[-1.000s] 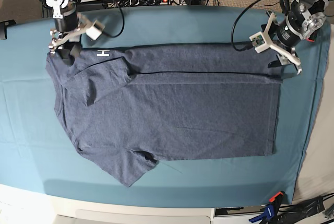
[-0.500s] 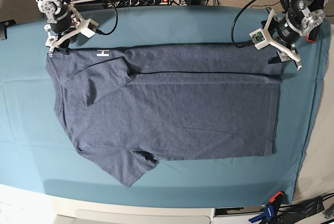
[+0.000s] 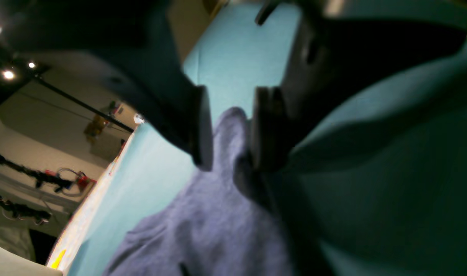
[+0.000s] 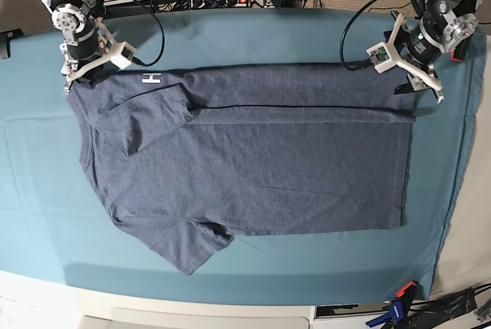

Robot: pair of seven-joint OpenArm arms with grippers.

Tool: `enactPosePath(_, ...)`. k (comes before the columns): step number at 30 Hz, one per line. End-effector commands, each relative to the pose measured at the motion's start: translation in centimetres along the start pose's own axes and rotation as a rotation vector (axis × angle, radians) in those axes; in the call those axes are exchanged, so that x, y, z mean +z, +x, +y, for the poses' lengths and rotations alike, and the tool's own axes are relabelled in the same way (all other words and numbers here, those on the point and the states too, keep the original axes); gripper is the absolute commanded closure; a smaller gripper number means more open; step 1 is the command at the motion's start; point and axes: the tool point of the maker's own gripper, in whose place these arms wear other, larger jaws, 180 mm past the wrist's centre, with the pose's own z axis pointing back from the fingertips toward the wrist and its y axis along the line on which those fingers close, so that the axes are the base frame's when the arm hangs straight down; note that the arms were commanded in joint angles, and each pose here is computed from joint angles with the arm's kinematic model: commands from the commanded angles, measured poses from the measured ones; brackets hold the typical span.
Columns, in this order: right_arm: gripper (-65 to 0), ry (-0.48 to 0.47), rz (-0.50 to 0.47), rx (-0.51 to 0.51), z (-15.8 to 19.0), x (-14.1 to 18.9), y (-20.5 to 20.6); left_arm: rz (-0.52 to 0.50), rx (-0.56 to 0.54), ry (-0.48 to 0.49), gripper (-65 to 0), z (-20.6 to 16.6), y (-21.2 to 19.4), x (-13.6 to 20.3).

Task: Fold the T-shirt properly
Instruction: 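Regrasp the folded shoulder edge with both grippers, then pull the folded edge toward the robot with both grippers and release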

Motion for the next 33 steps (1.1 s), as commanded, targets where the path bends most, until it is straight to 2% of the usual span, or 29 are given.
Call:
enactPosePath(1,-16.4,-0.035,0.001,0.006,-1.2,0.0,-0.3,0.002,-0.013,0.002,-31.4,0.2,-0.2,0.3)
enactPosePath(5,-16.4,-0.037,-0.004,0.006,-1.2,0.0,-0.2,0.029,0.008,-0.035,-31.2,-1.6,-1.3,0.3)
enactPosePath(8,-16.4,-0.036,-0.017,0.007,-1.2,0.0,0.1,0.021,0.012,-0.026,-30.8,-2.2,-1.6,-0.3)
enactPosePath(11,-16.4,-0.036,-0.017,0.007,-1.2,0.0,0.1,0.013,0.029,0.019,-30.8,-1.9,-1.8,-1.0)
enactPosePath(20,-15.5,-0.048,-0.024,0.008,-1.7,-0.1,0.2,-0.002,0.074,0.070,-27.3,0.0,-2.2,-3.2)
enactPosePath(23,-8.6,-0.049,-0.026,0.007,-1.7,-0.1,0.3,0.002,0.077,0.067,-20.3,0.0,-2.4,-3.3)
enactPosePath(25,-0.4,-0.049,-0.031,0.008,-1.7,-0.1,0.4,0.000,0.064,0.024,-6.3,-0.7,-2.4,-3.4)
enactPosePath(26,0.0,-0.048,-0.032,0.008,-1.7,-0.1,0.4,0.000,0.057,0.001,0.0,-1.2,-2.4,-3.4)
enactPosePath(33,0.0,-0.048,-0.013,0.008,-1.7,-0.1,0.0,0.003,0.055,-0.016,0.0,-1.7,-2.5,-3.3)
